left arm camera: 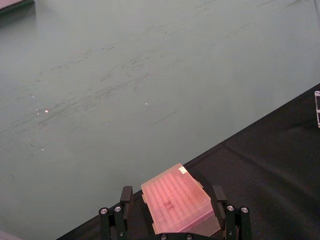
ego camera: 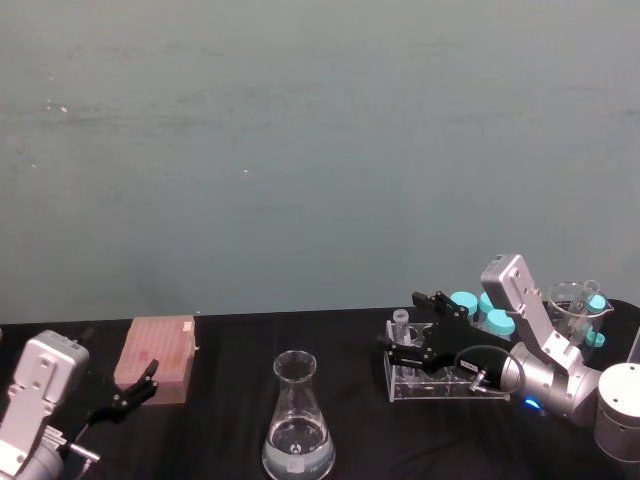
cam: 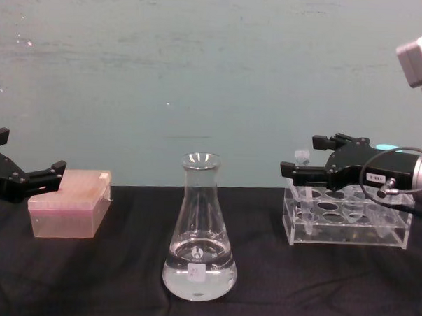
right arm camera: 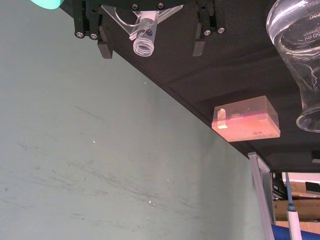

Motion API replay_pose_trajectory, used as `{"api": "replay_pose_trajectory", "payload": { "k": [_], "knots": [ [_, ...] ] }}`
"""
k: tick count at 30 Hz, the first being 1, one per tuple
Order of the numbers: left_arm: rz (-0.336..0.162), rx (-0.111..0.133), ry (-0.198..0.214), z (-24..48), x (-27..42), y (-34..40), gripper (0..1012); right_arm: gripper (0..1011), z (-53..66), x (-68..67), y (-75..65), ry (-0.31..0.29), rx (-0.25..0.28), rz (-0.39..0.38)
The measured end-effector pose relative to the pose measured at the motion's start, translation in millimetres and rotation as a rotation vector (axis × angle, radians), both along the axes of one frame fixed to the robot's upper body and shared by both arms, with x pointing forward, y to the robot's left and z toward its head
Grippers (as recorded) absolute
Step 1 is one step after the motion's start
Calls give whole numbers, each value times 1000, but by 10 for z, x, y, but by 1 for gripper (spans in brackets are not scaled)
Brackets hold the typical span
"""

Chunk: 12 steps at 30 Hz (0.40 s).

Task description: Pour the liquid from the test tube into the beaker using one hand.

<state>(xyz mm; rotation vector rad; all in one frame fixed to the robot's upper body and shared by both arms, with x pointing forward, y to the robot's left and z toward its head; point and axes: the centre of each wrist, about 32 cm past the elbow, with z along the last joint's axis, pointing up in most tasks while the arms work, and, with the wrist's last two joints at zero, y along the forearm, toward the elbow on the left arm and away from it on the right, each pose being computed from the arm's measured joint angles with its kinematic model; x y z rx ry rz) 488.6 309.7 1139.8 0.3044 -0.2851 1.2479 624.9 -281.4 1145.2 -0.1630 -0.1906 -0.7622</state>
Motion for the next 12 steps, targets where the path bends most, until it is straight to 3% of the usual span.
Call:
{"api": "replay_pose_trajectory", "payload": {
  "k": [12],
  "knots": [
    [0,0,0,0,0,0,1000,1000,0,0,0,0,0,0]
  ]
}}
